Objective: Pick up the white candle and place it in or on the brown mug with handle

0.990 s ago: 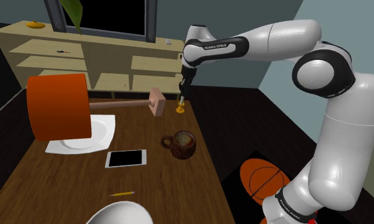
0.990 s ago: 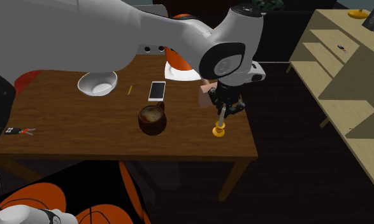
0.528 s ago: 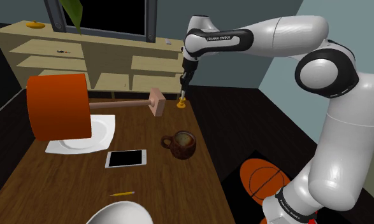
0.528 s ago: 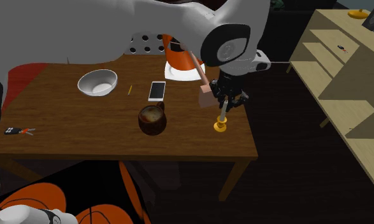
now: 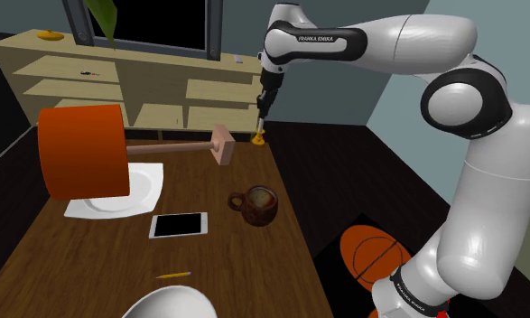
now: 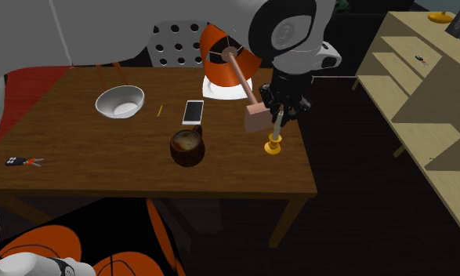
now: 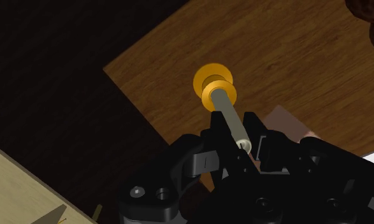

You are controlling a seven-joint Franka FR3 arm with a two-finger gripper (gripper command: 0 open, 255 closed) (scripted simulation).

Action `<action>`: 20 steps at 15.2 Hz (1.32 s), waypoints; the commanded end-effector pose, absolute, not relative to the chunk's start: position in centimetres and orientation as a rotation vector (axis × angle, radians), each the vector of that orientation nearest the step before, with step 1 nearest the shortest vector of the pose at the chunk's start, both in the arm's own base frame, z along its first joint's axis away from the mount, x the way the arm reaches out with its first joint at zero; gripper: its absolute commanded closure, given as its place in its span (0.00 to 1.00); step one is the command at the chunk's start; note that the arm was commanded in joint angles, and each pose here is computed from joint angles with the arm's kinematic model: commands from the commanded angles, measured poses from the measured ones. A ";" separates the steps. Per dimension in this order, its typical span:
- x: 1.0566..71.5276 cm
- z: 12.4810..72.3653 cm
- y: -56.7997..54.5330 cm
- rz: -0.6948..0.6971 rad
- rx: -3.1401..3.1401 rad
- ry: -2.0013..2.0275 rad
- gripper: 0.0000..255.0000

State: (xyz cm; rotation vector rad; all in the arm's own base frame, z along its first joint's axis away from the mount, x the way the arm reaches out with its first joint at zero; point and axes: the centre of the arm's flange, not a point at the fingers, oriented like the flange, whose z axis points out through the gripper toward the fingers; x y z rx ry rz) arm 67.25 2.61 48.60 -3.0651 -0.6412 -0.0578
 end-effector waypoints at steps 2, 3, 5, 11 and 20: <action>67.2 50.2 2.6 -0.057 -3.065 -0.641 1.00; 67.2 50.7 2.6 -0.057 -3.065 -0.641 1.00; 67.2 51.8 2.6 -0.057 -3.065 -0.641 1.00; 67.2 54.9 2.6 -0.057 -3.065 -0.641 1.00; 59.5 57.3 9.5 -0.057 -3.065 -0.641 1.00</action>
